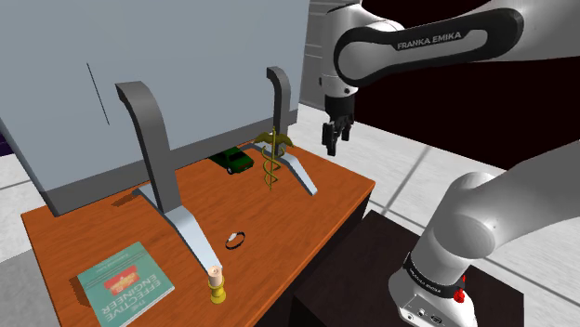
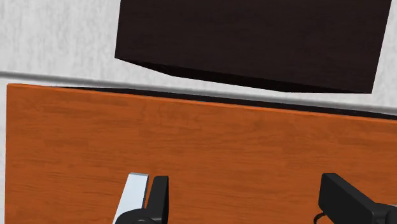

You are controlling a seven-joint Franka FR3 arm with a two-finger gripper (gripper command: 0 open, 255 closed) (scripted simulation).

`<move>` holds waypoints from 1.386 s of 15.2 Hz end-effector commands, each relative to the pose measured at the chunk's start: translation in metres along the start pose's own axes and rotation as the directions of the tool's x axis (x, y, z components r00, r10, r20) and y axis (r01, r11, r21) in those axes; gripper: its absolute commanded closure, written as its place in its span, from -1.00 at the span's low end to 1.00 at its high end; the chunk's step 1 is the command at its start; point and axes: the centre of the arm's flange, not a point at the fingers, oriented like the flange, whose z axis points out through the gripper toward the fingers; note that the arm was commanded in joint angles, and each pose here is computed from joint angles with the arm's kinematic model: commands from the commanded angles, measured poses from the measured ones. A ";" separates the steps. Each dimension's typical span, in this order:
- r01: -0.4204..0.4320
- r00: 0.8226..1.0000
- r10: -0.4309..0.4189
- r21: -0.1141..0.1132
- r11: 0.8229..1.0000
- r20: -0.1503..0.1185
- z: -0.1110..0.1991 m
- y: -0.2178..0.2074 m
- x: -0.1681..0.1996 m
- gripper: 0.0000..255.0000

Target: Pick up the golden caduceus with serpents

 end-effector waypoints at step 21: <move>-0.179 0.972 0.161 -0.094 0.979 -0.170 0.113 0.020 0.244 -1.00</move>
